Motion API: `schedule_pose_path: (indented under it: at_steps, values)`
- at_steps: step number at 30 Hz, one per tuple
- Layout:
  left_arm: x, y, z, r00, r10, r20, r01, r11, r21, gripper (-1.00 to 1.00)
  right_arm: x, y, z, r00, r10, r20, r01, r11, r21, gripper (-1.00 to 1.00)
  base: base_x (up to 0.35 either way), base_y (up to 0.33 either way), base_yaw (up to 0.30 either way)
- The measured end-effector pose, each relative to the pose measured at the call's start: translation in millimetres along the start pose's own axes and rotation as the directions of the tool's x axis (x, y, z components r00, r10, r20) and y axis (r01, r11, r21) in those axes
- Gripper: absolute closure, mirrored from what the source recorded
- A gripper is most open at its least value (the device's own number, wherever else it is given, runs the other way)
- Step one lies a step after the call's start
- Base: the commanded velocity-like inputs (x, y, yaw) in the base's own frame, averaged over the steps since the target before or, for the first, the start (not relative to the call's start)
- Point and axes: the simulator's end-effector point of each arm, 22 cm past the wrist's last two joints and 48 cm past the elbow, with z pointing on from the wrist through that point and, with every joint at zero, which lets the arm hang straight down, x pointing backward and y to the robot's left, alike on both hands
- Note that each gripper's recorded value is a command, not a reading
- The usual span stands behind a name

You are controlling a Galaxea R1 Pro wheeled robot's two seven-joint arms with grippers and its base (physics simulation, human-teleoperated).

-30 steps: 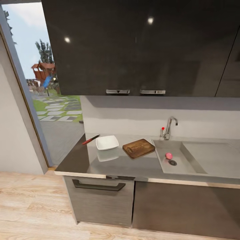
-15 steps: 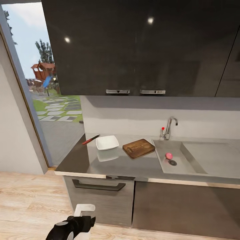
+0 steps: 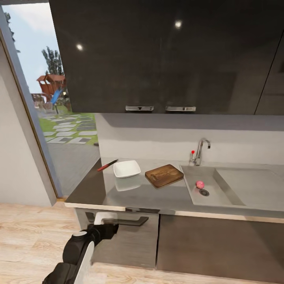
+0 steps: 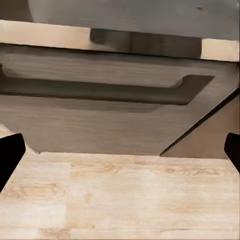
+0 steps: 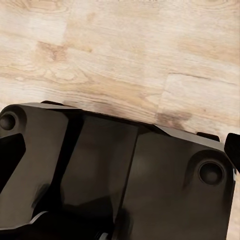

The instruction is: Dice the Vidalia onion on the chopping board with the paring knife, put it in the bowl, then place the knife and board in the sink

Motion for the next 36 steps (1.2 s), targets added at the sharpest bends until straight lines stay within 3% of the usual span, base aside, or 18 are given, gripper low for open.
schedule_pose_path:
  at_steps: [5,8,14,18,22,25,28,36]
  values:
    - [-85,-5,-5.1,0.991,0.013,0.13,-0.014,1.0,0.007,-1.0,0,-1,-0.1,1.0,-0.001,0.002,0.001,1.0,0.001,-1.0,0.0,0.0,0.0]
    - [-136,-10,-14.0,0.978,0.019,0.207,-0.022,1.0,0.013,-1.0,-1,-1,-0.1,1.0,-0.001,0.002,0.001,1.0,0.001,-1.0,0.0,0.0,0.0]
    - [-208,-22,-35.2,0.965,0.037,0.258,-0.045,0.999,0.024,-1.0,-1,-1,-0.1,1.0,-0.002,0.003,0.002,1.0,0.002,-1.0,0.0,0.0,0.0]
    - [-273,-30,-62.4,0.937,0.048,0.345,-0.062,0.998,0.028,-1.0,-1,-1,-0.1,1.0,-0.002,0.003,0.002,1.0,0.001,-1.0,0.0,0.0,0.0]
    - [-281,-31,-62.7,0.936,0.051,0.349,-0.064,0.998,0.027,-1.0,-2,-1,0.0,1.0,-0.003,0.005,0.003,1.0,0.001,-1.0,0.0,0.0,0.0]
    - [-271,-31,-48.1,0.949,0.055,0.31,-0.066,0.998,0.025,-1.0,-4,-1,0.3,1.0,-0.004,0.008,0.004,1.0,0.001,-1.0,0.0,0.0,0.0]
    - [-267,-31,-41.9,0.954,0.056,0.294,-0.067,0.997,0.027,-1.0,-4,-1,0.4,1.0,-0.004,0.01,0.004,1.0,0.001,-1.0,0.0,0.0,0.0]
    - [-267,-28,-41.3,0.953,0.064,0.295,-0.074,0.997,0.023,-1.0,-11,-2,1.2,1.0,-0.006,0.023,0.006,1.0,0.002,-1.0,0.0,0.0,0.0]
